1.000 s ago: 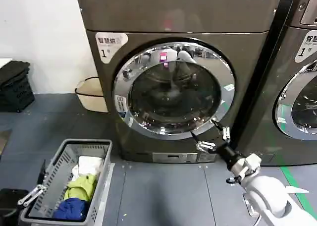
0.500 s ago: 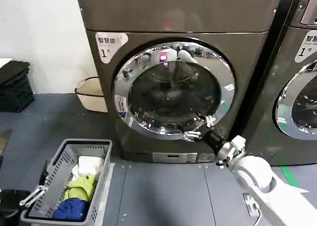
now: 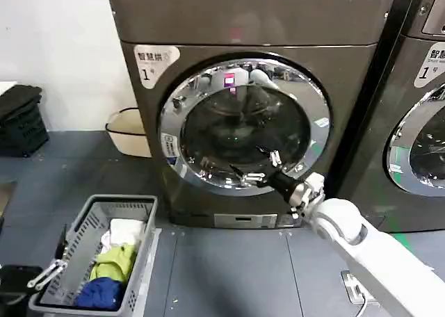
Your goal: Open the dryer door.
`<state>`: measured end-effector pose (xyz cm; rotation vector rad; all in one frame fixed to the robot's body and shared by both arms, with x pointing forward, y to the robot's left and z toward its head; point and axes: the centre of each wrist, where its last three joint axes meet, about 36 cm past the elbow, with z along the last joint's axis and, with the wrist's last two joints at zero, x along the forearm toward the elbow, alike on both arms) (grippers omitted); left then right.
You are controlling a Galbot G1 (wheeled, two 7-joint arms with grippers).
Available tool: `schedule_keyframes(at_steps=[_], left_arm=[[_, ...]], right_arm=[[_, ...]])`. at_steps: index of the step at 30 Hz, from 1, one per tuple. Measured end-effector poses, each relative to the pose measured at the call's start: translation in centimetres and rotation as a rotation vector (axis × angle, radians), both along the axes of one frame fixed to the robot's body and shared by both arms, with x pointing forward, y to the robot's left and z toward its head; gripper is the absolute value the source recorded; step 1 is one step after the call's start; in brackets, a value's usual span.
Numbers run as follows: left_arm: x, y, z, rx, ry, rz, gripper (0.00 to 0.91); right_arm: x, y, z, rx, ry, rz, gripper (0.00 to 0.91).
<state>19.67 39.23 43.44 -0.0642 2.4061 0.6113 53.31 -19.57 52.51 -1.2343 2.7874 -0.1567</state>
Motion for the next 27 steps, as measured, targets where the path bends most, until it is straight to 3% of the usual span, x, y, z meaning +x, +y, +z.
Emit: schedule_keyframes(at_steps=[27], left_arm=[[-0.1,-0.2,-0.1,0.01,0.007,0.001,0.907]], right_arm=[[2.6,7.4,-0.2,-0.024,0.043,0.047,0.907]])
